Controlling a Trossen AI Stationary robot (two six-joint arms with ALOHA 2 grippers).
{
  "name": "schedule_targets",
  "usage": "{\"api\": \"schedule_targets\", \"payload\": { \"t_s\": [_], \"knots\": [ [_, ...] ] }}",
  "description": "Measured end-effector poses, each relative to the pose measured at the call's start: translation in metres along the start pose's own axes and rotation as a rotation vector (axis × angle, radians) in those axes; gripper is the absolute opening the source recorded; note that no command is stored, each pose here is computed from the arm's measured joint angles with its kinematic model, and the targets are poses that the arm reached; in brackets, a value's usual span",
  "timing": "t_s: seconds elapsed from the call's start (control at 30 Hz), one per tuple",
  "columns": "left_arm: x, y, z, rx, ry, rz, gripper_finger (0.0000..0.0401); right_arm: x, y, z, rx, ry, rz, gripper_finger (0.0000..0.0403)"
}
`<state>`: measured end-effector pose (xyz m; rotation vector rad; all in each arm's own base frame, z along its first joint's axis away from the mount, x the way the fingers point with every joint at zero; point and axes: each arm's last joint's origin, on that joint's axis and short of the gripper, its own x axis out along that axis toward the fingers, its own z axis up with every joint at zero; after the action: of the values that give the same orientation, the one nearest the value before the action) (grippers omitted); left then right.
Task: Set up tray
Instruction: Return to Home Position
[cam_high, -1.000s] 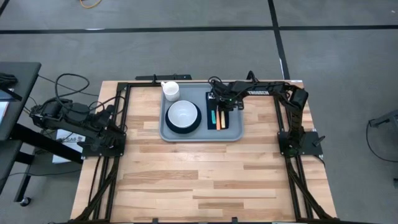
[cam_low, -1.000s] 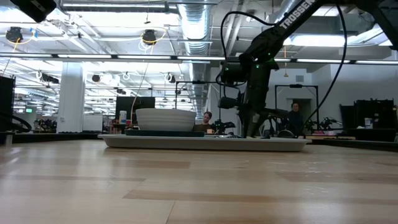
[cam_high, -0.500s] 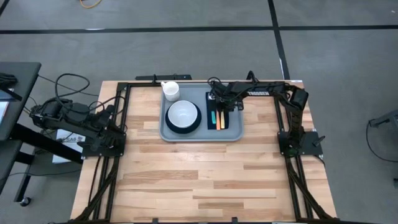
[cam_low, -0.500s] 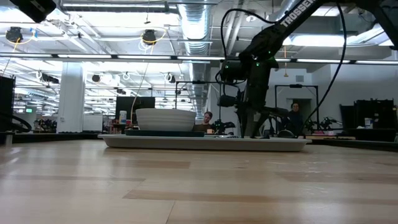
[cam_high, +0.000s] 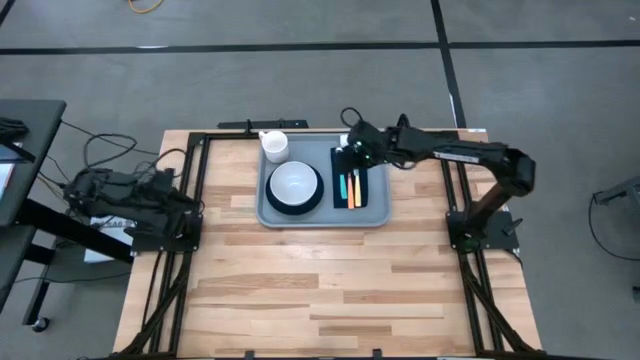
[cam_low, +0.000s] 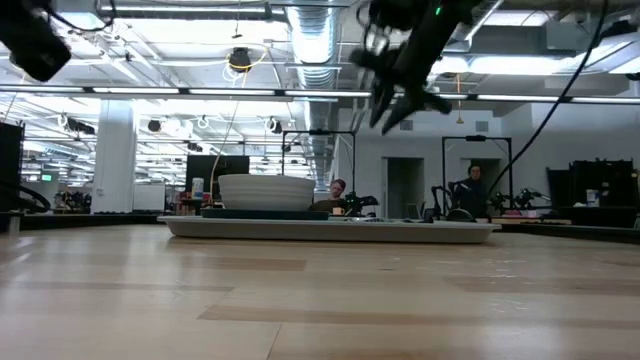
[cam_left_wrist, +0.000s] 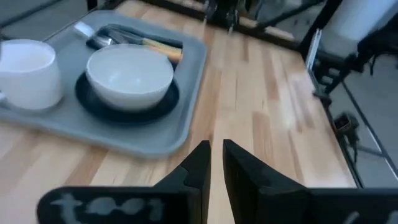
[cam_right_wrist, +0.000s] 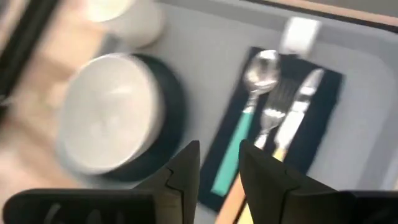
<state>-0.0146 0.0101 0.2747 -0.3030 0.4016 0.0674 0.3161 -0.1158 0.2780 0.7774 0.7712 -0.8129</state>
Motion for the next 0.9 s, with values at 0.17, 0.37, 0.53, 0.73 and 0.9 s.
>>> {"api": "schedule_targets", "payload": {
  "t_s": [0.17, 0.37, 0.53, 0.73, 0.9],
  "knots": [
    [0.01, -0.001, -0.005, 0.013, 0.072, 0.023, 0.0029, -0.033, 0.02, -0.019, -0.088, -0.026, 0.106, 0.0102],
    [0.021, -0.003, -0.009, 0.057, 0.052, -0.022, 0.0029, -0.051, 0.045, -0.047, -0.103, -0.006, 0.197, 0.0102],
    [0.034, -0.011, -0.005, 0.013, -0.024, -0.156, 0.0029, -0.052, 0.069, -0.073, -0.232, 0.063, 0.329, 0.0102],
    [0.059, -0.022, -0.004, 0.029, -0.125, -0.353, 0.0029, -0.068, 0.073, -0.088, -0.429, 0.055, 0.359, 0.0102],
    [0.077, -0.028, -0.006, -0.045, -0.216, -0.51, 0.0029, -0.094, 0.071, -0.085, -0.591, -0.055, 0.428, 0.0102]
  ]
}}
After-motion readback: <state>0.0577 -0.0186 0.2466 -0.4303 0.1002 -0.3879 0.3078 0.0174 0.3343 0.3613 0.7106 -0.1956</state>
